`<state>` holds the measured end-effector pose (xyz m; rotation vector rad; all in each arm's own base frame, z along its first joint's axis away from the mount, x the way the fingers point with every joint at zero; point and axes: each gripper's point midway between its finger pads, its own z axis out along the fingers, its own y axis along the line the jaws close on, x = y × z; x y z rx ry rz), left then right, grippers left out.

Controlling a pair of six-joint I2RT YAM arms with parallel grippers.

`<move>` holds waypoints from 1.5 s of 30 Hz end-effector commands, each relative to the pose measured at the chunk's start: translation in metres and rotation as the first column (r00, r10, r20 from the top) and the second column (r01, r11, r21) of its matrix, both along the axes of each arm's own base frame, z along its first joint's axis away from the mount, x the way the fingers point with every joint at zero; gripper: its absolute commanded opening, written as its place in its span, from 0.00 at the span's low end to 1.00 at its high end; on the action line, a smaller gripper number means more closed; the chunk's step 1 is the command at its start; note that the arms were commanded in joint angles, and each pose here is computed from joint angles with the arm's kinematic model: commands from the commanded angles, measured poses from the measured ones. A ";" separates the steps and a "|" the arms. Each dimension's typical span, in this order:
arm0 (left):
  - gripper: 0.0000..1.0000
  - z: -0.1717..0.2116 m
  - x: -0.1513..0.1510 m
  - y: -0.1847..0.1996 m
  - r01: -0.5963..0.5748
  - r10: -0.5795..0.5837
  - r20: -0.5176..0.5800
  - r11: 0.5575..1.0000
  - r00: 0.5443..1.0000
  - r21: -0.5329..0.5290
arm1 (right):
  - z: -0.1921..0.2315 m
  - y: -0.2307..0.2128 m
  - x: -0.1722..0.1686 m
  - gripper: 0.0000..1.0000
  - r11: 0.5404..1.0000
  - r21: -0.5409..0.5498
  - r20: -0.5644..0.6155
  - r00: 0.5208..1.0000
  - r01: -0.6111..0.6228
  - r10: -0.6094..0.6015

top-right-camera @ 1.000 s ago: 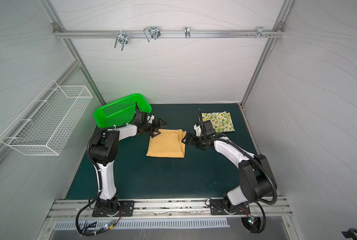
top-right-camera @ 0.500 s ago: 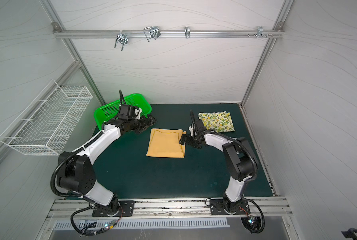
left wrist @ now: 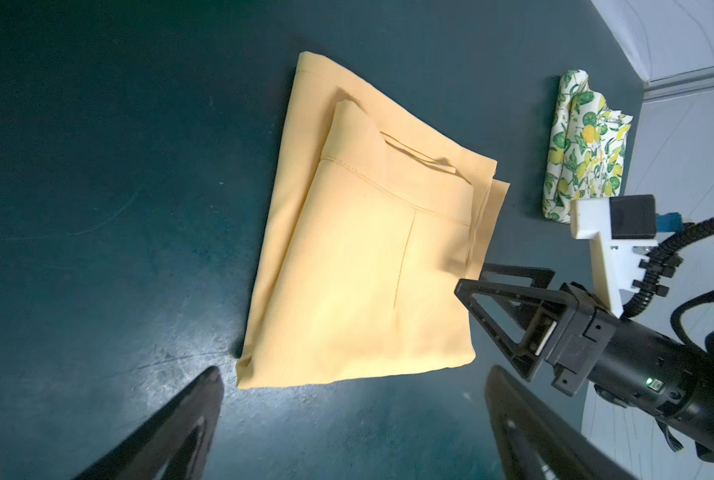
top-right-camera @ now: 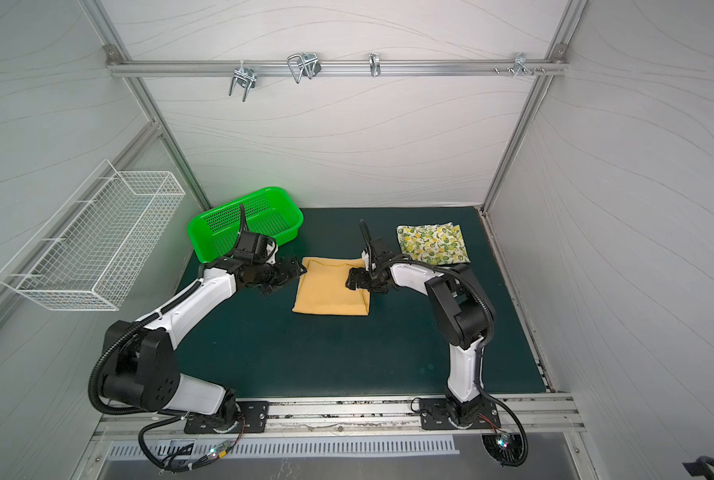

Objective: Fold and stack the skirts

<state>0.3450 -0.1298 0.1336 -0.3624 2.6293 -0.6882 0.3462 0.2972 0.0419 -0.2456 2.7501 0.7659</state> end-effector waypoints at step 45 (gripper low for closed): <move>0.99 0.005 -0.007 -0.020 0.057 -0.033 0.138 0.983 0.990 -0.173 | 0.142 -0.149 0.132 0.00 0.912 -0.377 0.166 0.981 0.160 -0.104</move>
